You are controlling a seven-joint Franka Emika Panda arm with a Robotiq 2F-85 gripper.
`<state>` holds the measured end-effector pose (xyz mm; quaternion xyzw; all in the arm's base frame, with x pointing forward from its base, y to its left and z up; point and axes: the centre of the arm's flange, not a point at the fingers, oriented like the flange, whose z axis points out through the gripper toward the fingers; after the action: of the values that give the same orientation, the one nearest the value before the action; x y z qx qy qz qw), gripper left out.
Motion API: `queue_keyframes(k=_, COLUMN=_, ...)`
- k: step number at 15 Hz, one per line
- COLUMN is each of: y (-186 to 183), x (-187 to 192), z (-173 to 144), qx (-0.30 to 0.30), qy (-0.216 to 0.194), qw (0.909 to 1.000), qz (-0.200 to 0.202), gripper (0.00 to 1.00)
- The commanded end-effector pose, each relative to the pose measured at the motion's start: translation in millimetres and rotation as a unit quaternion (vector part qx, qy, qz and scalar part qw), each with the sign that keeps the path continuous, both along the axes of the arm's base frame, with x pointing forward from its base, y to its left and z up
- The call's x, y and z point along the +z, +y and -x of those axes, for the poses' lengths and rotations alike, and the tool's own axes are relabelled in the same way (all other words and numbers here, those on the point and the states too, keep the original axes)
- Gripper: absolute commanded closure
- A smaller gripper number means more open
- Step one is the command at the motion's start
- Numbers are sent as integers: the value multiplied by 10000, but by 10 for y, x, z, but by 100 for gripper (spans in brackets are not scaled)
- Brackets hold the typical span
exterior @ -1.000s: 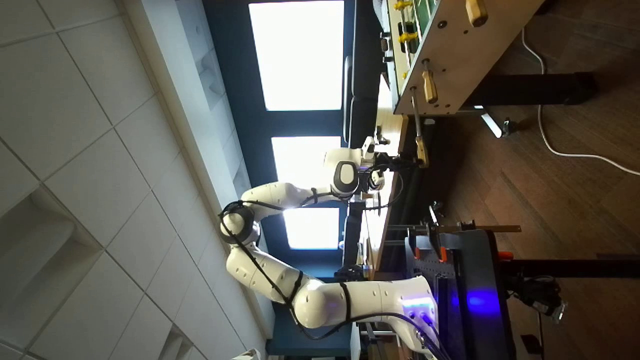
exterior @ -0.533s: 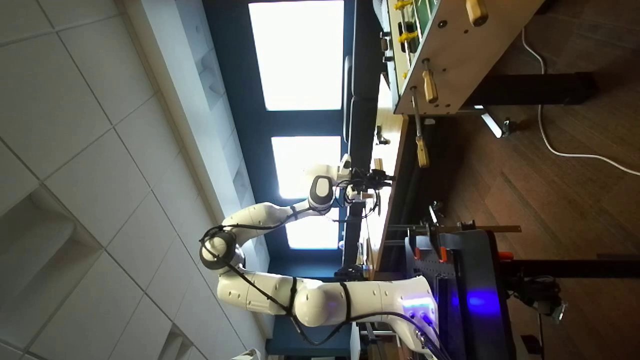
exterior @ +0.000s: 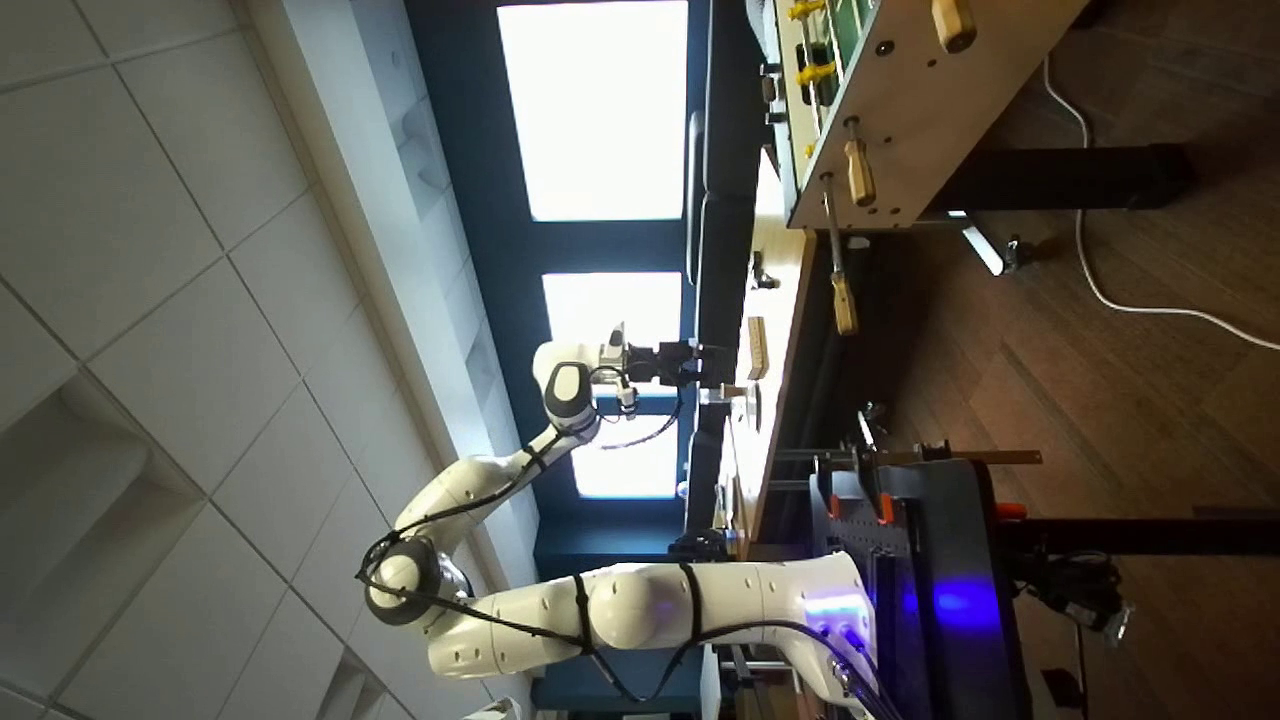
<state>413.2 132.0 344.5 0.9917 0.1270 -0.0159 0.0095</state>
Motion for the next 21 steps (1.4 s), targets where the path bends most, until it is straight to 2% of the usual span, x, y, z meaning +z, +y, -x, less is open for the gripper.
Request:
queue_keyframes(k=1, y=-66, x=587, z=-79, qx=-150, qy=-181, qw=9997, qz=42, gripper=0)
queue_keyframes(k=6, y=-170, x=784, z=-506, qx=-401, qy=-373, qw=9985, qz=-93, gripper=0)
queue_keyframes(k=12, y=-305, x=955, z=-1361, qx=-678, qy=-494, qw=9964, qz=-150, gripper=0)
queue_keyframes(k=17, y=-559, x=929, z=-2028, qx=-822, qy=-358, qw=9959, qz=-127, gripper=0)
queue_keyframes(k=21, y=-946, x=822, z=-2459, qx=-894, qy=-171, qw=9958, qz=-133, gripper=0)
